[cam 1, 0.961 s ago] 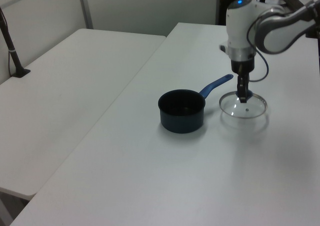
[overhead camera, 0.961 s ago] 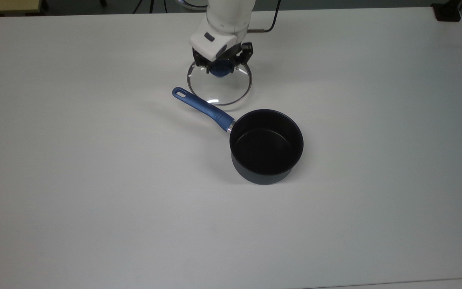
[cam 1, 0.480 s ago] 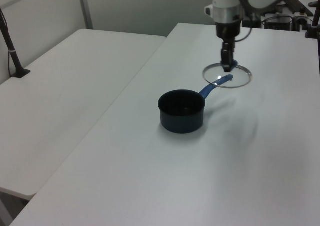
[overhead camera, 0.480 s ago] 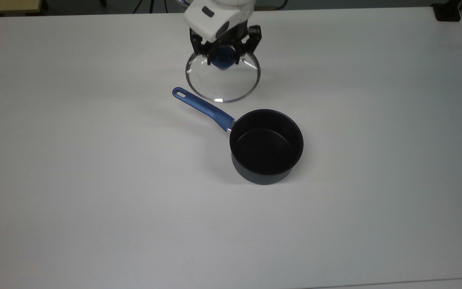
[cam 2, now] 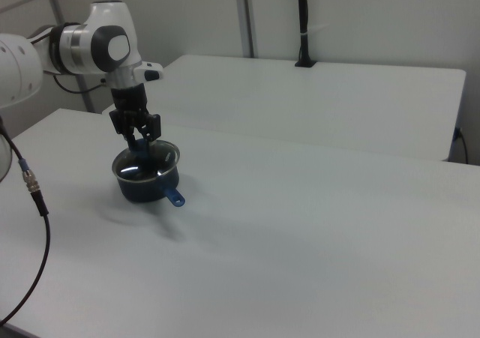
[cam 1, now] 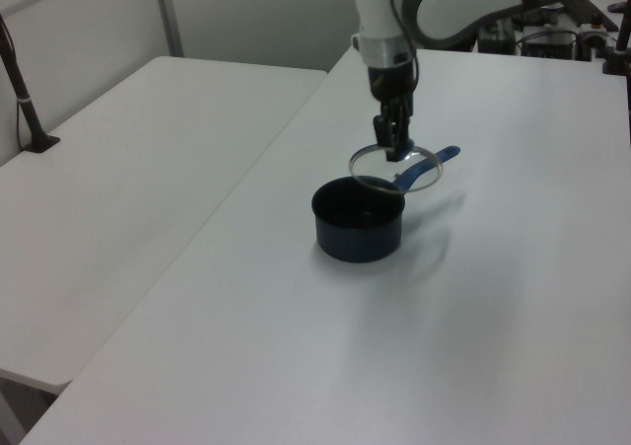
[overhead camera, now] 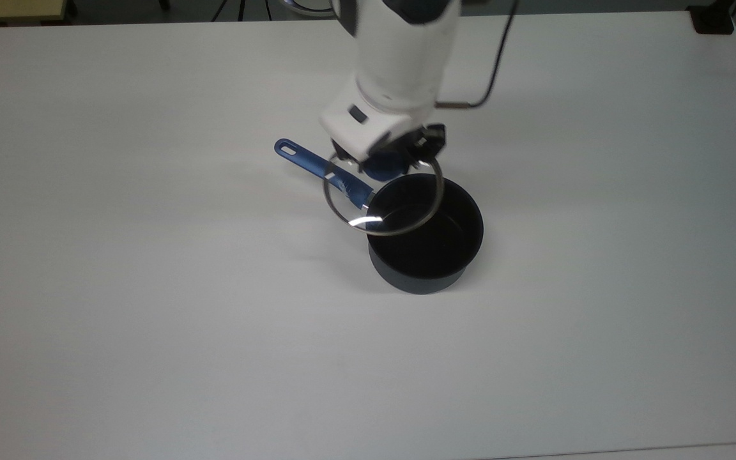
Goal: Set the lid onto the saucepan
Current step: 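Lift the lid and carry it over the saucepan rim, then lower the lid onto the saucepan and settle it flat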
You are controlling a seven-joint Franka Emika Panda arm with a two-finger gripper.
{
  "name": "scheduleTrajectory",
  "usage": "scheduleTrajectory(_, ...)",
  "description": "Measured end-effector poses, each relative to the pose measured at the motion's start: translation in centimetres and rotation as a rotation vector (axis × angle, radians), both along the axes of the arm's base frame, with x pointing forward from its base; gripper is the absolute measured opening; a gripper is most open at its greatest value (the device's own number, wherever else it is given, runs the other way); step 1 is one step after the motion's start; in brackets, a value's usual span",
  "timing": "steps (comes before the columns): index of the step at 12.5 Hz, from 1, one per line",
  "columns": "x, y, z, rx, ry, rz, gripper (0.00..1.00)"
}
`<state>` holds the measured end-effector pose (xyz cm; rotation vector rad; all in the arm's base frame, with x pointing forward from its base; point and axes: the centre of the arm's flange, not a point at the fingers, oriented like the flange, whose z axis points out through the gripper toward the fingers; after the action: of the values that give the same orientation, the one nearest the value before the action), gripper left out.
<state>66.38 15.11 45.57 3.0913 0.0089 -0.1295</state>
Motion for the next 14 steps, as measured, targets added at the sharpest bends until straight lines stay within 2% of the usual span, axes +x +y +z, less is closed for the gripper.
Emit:
scheduleTrajectory(3, 1.6, 3.2, -1.0, 0.009, -0.03, -0.044, 0.61)
scheduleTrajectory(6, 1.6, 4.7, -0.9, 0.011, -0.046, -0.045, 0.61)
scheduleTrajectory(14, 2.4, 4.8, -2.5, 0.009, -0.066, -0.077, 0.61)
